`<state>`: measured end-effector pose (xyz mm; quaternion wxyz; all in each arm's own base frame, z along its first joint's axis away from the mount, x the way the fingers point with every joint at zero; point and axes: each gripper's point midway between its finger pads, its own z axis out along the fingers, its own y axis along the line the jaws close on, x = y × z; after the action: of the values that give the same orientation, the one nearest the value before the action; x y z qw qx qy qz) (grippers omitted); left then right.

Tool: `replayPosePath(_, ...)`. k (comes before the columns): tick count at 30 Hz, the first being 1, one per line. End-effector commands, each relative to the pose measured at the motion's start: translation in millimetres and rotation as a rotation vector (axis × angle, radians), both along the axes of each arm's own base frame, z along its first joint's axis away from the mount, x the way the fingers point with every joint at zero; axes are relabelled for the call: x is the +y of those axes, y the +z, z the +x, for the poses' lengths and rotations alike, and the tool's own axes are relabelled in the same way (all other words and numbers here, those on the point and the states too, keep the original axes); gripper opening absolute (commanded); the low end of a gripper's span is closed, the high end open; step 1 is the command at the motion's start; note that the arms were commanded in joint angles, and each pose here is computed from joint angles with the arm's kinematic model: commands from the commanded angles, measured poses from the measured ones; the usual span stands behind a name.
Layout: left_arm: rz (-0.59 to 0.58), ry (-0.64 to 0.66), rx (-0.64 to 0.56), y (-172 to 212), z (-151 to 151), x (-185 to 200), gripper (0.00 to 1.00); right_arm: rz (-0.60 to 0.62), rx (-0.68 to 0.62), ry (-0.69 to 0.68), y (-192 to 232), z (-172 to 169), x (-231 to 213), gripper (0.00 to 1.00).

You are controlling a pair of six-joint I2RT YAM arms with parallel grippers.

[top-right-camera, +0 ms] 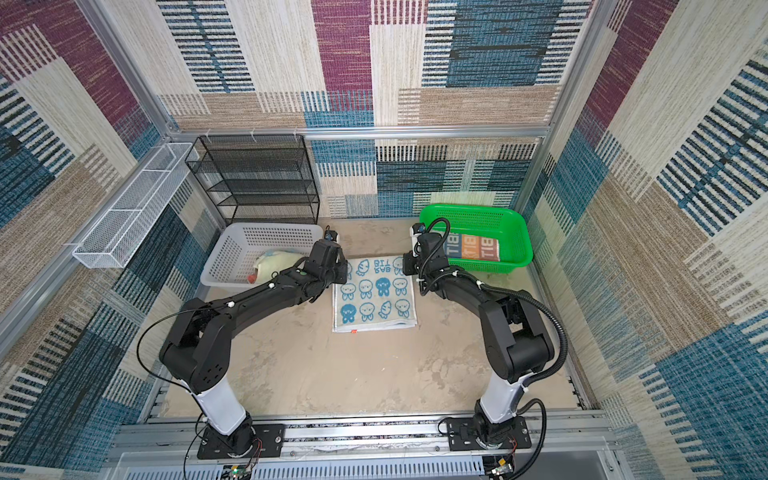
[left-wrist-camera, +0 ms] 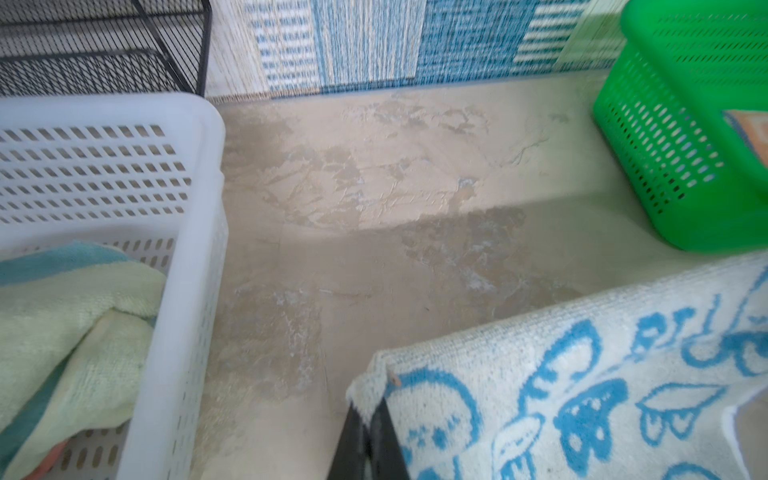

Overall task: Fold and stack the towels
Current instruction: 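Fold the far edge over toward the robot with both grippers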

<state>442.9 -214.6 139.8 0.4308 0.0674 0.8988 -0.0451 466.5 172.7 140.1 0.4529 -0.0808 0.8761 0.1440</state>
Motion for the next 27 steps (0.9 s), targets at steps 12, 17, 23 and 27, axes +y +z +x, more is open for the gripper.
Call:
replayPosePath(12, -0.096, -0.156, 0.016, -13.6, -75.5, -1.2, 0.00, 0.092, 0.128, 0.065, -31.7, -82.0, -5.6, 0.00)
replayPosePath(17, -0.089, -0.146, 0.061, -33.5, -98.1, 1.8, 0.00, 0.153, 0.208, 0.089, -50.6, -108.2, -1.6, 0.00)
replayPosePath(23, -0.072, -0.110, 0.102, -71.2, -111.3, 2.5, 0.00, 0.188, 0.288, 0.080, -79.9, -126.1, -1.6, 0.00)
replayPosePath(27, -0.055, -0.079, 0.102, -81.8, -118.9, 4.6, 0.00, 0.191, 0.309, 0.071, -87.4, -133.1, -3.5, 0.00)
